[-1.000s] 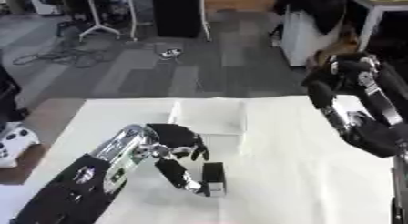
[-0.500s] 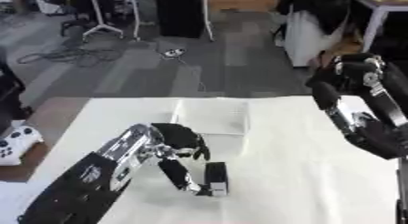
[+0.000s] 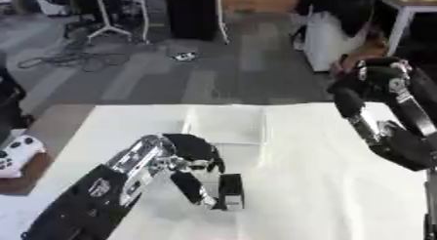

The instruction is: Pick up objects on the table and place them in the box.

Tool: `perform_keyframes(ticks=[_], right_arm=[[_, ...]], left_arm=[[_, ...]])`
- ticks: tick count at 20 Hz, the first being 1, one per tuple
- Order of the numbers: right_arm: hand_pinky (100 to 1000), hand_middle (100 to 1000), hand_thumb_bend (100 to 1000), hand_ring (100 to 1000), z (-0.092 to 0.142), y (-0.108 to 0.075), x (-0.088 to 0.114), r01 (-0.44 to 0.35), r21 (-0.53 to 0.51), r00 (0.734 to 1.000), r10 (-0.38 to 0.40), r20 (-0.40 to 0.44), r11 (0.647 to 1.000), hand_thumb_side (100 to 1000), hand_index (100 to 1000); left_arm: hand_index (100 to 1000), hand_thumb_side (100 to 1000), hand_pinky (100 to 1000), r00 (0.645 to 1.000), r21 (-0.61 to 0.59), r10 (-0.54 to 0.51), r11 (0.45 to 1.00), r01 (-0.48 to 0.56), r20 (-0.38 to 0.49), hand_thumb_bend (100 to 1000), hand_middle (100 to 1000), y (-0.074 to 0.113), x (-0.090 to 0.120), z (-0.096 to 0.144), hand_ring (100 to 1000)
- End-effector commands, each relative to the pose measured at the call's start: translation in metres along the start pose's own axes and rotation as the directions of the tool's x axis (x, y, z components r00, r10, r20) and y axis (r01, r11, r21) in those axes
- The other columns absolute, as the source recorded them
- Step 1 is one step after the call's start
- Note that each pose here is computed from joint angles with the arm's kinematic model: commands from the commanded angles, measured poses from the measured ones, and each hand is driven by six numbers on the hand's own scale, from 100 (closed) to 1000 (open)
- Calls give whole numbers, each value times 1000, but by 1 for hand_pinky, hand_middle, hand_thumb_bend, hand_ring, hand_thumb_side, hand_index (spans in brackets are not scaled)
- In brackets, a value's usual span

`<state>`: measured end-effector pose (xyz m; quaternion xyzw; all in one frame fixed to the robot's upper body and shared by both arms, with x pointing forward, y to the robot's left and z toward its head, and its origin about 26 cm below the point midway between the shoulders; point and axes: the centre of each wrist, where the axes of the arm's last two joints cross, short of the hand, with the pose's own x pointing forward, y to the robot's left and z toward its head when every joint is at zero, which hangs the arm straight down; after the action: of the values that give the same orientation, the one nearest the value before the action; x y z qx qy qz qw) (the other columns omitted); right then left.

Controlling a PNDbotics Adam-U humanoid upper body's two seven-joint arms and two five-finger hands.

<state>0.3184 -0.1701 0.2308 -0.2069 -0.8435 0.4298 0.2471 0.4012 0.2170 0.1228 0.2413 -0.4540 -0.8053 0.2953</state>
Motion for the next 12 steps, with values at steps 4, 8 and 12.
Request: perform_keyframes(ticks=[4,8,12], right_arm=[[420,440,321,423,-3,-5,7,-6,-18,1000,6,30,1000,1000,607],[420,440,322,423,-3,-5,7,-5,-16,999,5,32,1000,1000,607],[421,440,321,423,-4,-5,7,-4,-16,999,5,34,1000,1000,607]], left_arm=[[871,909,335,1000,16,-8,1000,8,-22,368,637,12,-9,-1,513],[870,908,343,1000,2,-4,1000,4,-15,369,639,15,-11,-3,517],[871,907,349,1000,-10,-8,1000,8,-10,370,642,16,-12,-6,521]])
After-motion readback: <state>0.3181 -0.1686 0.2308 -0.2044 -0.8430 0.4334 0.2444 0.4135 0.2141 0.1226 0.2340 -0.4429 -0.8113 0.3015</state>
